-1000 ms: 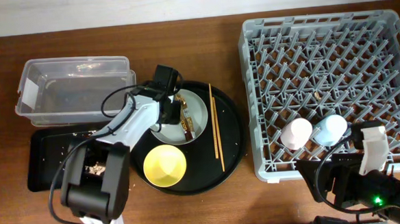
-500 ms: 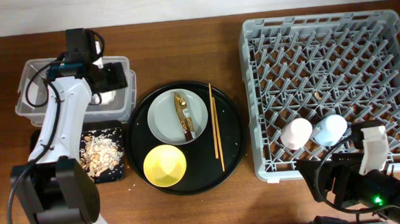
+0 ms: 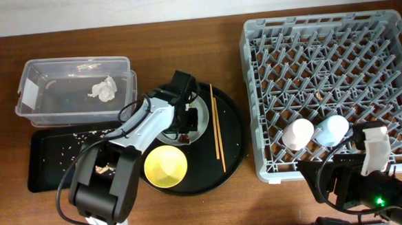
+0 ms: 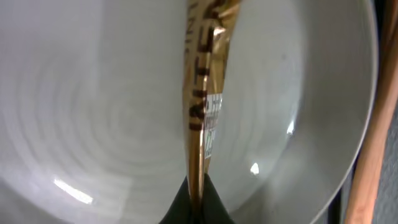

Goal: Sort waste into correct bins and load items into the dishwasher rack
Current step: 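Pick the snack wrapper off the plate and drop it in the clear bin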

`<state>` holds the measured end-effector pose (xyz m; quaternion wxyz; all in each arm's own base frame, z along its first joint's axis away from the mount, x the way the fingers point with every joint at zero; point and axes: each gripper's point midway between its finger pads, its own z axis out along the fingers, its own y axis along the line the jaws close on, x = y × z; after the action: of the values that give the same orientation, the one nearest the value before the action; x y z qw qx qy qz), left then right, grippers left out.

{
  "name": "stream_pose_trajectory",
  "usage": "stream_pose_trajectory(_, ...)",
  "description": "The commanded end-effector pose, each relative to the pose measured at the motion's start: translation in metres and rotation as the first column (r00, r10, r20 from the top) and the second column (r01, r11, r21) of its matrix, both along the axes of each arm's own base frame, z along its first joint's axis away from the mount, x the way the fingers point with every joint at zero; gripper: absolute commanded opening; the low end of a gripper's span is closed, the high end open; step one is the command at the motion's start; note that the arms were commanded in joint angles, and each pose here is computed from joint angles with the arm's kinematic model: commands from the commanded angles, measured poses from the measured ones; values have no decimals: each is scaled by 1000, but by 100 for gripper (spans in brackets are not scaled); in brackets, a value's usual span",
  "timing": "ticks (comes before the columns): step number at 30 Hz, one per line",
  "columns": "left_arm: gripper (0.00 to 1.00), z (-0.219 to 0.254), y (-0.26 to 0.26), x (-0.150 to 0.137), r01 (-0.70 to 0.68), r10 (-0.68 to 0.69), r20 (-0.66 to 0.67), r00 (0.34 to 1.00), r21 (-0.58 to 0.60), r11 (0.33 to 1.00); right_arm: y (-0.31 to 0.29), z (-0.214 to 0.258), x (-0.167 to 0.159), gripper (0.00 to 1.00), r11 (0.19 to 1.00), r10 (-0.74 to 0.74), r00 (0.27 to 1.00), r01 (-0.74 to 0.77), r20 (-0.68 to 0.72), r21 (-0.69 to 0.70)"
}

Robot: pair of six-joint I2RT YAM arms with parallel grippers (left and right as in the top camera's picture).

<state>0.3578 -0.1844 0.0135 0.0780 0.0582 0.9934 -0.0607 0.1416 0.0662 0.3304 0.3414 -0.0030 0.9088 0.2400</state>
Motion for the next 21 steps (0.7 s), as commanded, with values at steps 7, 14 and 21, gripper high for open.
stream_pose_trajectory(7, 0, 158, 211, 109, -387, 339, 441, 831, 22, 922, 1, 1, -1, 93, 1000, 3, 1000, -3, 6, -1)
stream_pose_trajectory(14, 76, 198, 103, 55, -84, 102, 312, 945, -70, 994, 1, 1, -1, 93, 1000, 2, 1000, -2, 5, -2)
stream_pose_trajectory(21, 40, 50, -75, -39, 133, -134, 6, 991, 81, 988, -7, -3, 0, 93, 999, -29, 1000, 29, -6, -41)
